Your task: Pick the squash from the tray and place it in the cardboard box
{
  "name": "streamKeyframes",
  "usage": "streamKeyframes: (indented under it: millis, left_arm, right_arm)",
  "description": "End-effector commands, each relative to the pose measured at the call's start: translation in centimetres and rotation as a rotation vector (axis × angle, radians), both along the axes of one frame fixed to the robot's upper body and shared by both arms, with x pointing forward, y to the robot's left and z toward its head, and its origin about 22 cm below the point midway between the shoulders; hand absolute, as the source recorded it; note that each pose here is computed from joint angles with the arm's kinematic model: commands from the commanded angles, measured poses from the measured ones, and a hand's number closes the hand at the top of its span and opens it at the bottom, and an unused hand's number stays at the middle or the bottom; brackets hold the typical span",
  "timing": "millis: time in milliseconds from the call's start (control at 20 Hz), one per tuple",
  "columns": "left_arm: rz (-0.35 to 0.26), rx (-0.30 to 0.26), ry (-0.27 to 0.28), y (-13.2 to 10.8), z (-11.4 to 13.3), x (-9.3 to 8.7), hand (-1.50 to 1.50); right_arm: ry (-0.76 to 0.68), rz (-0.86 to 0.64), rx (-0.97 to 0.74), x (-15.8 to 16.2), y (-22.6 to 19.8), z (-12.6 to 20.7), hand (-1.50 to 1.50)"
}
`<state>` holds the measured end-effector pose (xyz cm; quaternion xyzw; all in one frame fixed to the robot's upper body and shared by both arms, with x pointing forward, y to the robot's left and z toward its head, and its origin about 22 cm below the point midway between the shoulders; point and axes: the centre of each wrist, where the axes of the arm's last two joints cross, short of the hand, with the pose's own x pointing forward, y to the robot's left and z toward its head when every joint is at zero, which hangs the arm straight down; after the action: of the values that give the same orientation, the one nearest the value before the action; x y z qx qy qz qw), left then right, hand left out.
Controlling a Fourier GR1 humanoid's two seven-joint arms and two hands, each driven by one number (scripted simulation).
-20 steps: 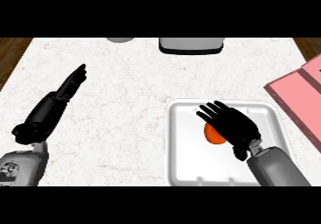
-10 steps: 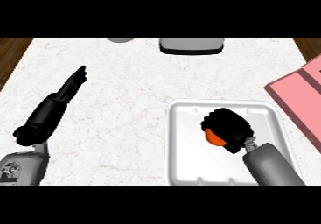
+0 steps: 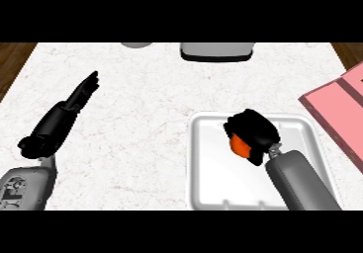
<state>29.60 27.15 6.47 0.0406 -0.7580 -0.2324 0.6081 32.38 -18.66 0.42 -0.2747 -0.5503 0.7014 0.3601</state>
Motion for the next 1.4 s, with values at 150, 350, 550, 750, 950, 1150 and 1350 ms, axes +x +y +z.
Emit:
streamKeyframes:
  millis: [150, 350, 550, 750, 950, 1150, 1350]
  left_arm:
    - [-0.017, -0.022, -0.003, -1.6, -0.3, -0.1, 0.00]
    - [-0.006, 0.011, -0.008, -0.9, 0.8, -0.6, 0.00]
    - [0.010, -0.017, 0.004, 0.6, 1.1, 0.2, 0.00]
    - [0.042, -0.010, 0.017, 1.0, -1.0, -0.9, 0.00]
    - [0.020, -0.003, 0.020, -0.1, -1.0, -1.1, 0.00]
    - [0.019, 0.001, -0.005, 1.0, 1.8, -0.3, 0.00]
    - [0.016, 0.006, -0.020, -0.8, 1.4, 0.0, 0.00]
  right_arm:
    - [0.016, -0.462, 0.251, 3.9, -0.7, 1.0, 1.50]
    - [-0.144, -0.437, 0.281, 6.4, 0.6, 4.5, 1.50]
    - [-0.301, -0.402, 0.232, 5.6, 1.2, 8.3, 1.50]
    - [-0.382, -0.488, 0.324, 4.5, 0.9, 13.0, 1.50]
    - [-0.488, -0.726, 0.479, 5.1, -2.8, 16.6, 1.50]
    - [-0.546, -0.906, 0.529, 4.5, -6.4, 18.2, 1.50]
    - [-0.595, -1.024, 0.559, 5.7, -10.6, 18.5, 1.50]
